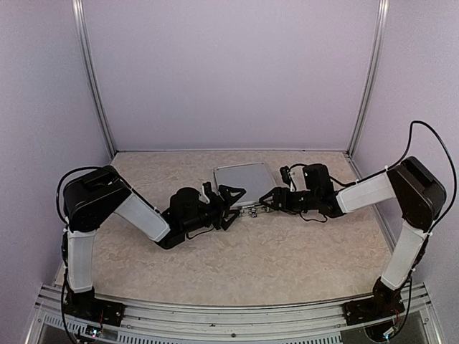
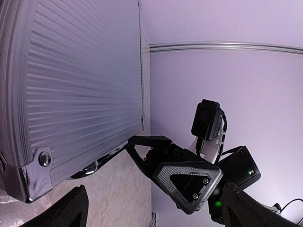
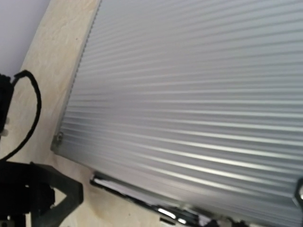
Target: Pack up texas hold em set
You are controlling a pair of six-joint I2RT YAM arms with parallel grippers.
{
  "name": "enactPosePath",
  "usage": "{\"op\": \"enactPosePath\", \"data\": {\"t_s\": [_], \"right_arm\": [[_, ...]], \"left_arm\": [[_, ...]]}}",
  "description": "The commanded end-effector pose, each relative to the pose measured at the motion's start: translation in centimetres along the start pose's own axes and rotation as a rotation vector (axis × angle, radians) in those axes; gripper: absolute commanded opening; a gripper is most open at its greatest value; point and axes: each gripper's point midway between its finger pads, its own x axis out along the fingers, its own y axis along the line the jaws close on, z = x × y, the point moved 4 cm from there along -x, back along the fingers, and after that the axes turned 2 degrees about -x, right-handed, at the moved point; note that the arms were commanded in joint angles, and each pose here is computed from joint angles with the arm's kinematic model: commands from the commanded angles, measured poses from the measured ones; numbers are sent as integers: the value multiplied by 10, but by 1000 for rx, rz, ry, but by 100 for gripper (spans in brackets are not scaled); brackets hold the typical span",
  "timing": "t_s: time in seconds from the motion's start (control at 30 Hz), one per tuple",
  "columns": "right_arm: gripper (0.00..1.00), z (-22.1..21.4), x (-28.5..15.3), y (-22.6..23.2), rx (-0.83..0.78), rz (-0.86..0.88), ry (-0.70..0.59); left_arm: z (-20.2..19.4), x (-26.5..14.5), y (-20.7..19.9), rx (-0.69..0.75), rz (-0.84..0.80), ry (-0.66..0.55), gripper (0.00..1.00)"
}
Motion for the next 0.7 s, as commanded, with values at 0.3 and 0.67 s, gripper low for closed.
{"op": "enactPosePath", "data": {"t_s": [0.3,0.67], "right_arm": [[73,11,14,-3,-19,26,-3],[73,-4,6,3,-68,81,40]], "left_arm": [[15,-5,-10,35,-4,-45,97],[19,-5,-9,46,9,-49,97]]}}
